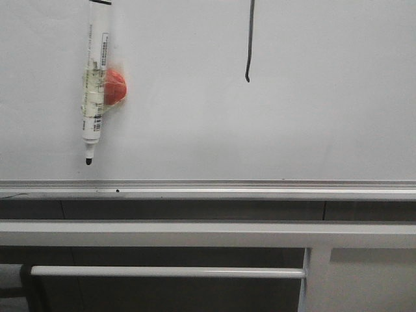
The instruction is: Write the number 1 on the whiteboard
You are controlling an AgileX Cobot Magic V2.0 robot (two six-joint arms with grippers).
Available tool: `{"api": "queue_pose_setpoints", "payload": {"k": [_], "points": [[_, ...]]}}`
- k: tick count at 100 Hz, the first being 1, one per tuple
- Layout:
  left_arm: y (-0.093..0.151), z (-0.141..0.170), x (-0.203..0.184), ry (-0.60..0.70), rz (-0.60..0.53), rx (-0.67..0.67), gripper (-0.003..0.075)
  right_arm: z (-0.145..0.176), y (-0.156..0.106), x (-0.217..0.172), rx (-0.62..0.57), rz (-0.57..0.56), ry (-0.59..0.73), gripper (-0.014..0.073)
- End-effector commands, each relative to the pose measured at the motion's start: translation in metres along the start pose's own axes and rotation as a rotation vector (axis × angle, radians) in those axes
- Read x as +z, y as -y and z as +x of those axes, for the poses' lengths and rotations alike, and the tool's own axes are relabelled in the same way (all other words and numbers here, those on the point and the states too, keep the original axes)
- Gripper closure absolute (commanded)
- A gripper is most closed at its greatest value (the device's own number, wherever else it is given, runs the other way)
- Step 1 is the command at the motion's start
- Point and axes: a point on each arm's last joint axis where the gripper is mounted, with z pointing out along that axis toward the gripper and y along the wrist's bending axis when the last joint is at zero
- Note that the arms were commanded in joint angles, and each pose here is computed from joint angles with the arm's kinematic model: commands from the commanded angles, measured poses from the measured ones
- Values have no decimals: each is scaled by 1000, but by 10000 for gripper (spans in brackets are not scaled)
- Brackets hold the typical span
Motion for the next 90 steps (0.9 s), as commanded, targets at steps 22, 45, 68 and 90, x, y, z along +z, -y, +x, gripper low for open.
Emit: {"api": "queue_pose_setpoints", "payload": {"k": [22,45,68,90], "points": [[-7,4,-13,-115,-149,30,741,-9,-1,-1,-4,-13,32,659],[-8,17,-22,-250,-222,39,741,-9,-1,-1,-4,-13,32,658],[-6,29,-25,-365,-208,32,741,-9,-1,-1,-4,-13,32,658],[-6,46,-29,-455,-196,15,741,-9,-1,-1,-4,-13,32,658]]}}
